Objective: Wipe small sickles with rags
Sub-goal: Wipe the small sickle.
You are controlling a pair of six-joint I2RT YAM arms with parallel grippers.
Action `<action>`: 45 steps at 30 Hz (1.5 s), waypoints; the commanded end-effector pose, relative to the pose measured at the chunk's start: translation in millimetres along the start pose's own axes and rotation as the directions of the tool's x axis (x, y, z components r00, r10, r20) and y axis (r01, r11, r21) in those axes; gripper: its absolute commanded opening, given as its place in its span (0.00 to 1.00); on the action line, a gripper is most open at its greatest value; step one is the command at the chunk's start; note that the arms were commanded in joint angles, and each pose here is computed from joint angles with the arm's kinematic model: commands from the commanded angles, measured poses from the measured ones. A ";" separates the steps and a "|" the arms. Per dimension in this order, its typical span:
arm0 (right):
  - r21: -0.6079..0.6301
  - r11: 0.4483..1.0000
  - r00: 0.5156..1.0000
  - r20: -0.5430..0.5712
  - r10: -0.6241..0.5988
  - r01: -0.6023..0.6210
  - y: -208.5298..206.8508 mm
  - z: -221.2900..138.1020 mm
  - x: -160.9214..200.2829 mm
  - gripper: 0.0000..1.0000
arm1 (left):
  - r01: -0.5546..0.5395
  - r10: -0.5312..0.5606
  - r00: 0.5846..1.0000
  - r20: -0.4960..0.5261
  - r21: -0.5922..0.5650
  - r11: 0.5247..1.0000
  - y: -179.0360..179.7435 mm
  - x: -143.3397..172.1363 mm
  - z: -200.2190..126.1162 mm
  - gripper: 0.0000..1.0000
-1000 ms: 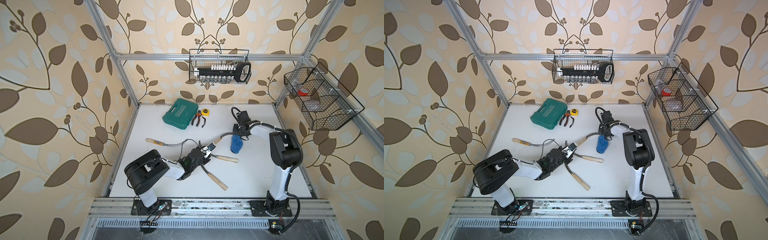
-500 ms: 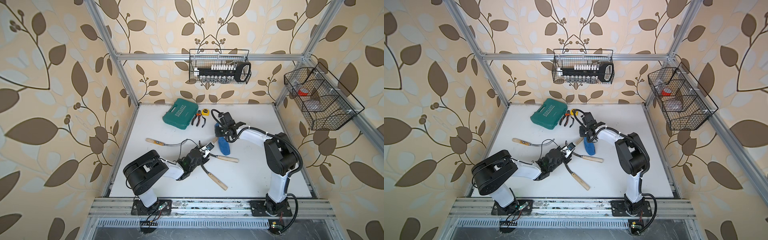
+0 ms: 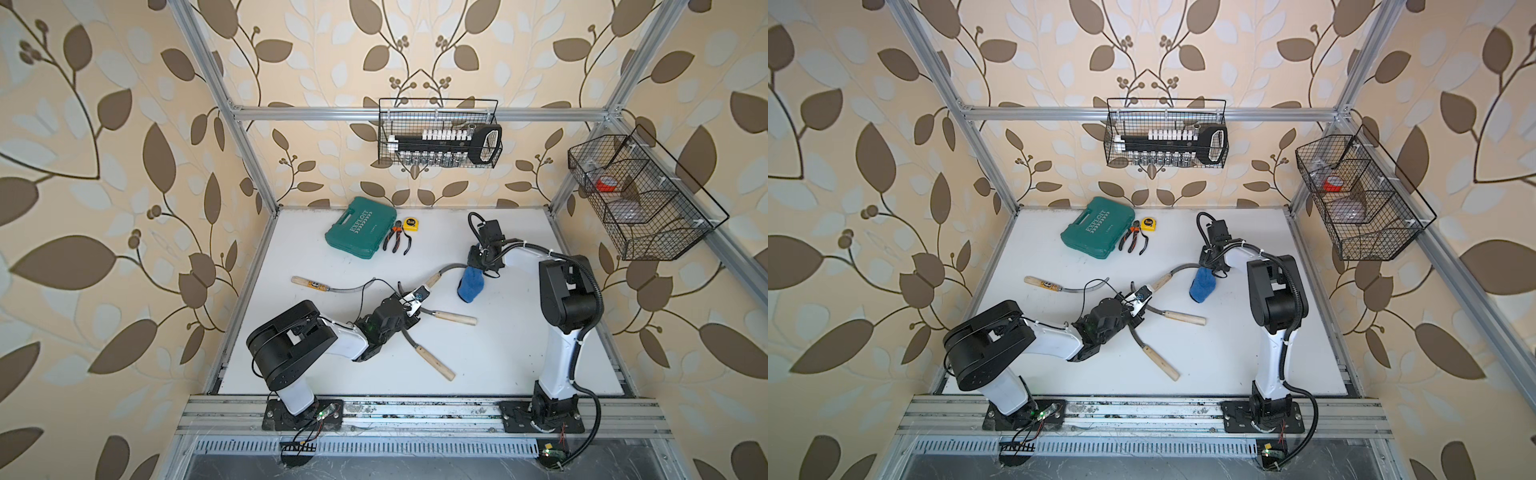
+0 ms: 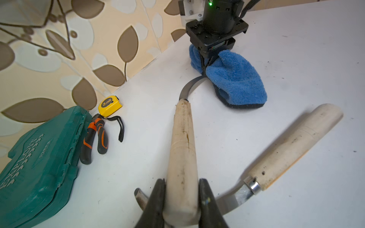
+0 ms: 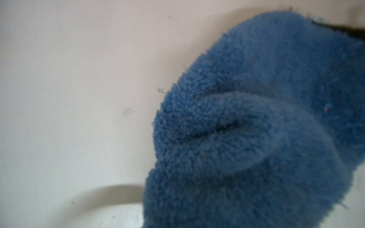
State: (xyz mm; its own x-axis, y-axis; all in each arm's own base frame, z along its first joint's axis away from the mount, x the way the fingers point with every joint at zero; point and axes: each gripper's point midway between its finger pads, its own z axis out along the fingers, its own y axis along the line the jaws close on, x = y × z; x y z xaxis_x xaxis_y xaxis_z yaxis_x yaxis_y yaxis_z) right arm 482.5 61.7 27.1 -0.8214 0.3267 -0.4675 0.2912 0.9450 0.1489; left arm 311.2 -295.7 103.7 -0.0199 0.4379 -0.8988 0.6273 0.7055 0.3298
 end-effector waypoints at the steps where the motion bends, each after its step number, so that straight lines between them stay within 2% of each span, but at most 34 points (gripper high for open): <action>1: 0.075 0.997 0.995 -0.099 -0.006 0.013 -12.7 6.9 33.9 0.00 | 0.014 -0.010 0.994 0.111 -0.033 0.999 10.8 -34.2 -6.6 0.00; 5: 0.029 0.999 0.994 -0.104 -0.041 0.044 4.4 5.7 35.8 0.00 | 0.013 -0.010 0.994 0.111 -0.030 0.999 10.1 -33.6 -6.8 0.00; 9: -0.079 0.987 0.984 -0.099 -0.149 0.141 55.8 -4.7 43.2 0.00 | 0.013 -0.010 0.994 0.111 -0.027 1.000 9.6 -33.6 -7.0 0.00; 16: -0.242 0.920 0.946 -0.023 -0.322 0.307 148.9 -48.3 69.6 0.00 | 0.014 -0.011 0.994 0.110 -0.028 1.000 9.7 -33.4 -6.7 0.00; 21: -0.286 0.884 0.923 -0.002 -0.385 0.369 179.3 -64.6 92.1 0.00 | 0.014 -0.010 0.994 0.111 -0.033 0.999 10.6 -33.8 -6.5 0.00; 24: -0.250 0.897 0.926 -0.004 -0.379 0.366 169.2 -57.9 90.2 0.00 | 0.014 -0.010 0.994 0.111 -0.035 0.999 10.8 -33.4 -6.6 0.00; 27: -0.232 0.921 0.942 -0.045 -0.332 0.313 144.9 -42.7 82.4 0.00 | 0.018 -0.013 0.993 0.115 -0.038 0.999 11.5 -34.3 -7.5 0.00; 33: -0.109 0.978 0.977 -0.092 -0.190 0.180 66.4 -13.4 54.9 0.00 | 0.019 -0.013 0.993 0.118 -0.056 0.998 14.7 -34.3 -7.9 0.00; 39: 0.003 0.999 0.990 -0.130 -0.053 0.054 -2.2 8.0 42.5 0.00 | 0.025 -0.016 0.992 0.127 -0.070 0.997 17.4 -34.8 -10.2 0.00; 45: 0.062 0.998 0.995 -0.102 -0.017 0.024 -17.5 0.4 35.7 0.00 | 0.041 -0.025 0.992 0.124 -0.123 0.992 26.5 -35.0 -8.3 0.00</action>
State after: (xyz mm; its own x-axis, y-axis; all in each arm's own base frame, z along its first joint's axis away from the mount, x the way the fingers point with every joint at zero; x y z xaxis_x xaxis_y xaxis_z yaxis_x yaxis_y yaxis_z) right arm 474.6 63.9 26.3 -0.8390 0.3090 -0.4478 0.2674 0.9510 0.1553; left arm 311.2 -291.3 115.1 0.0029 0.4090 -0.9125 0.5973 0.7312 0.3296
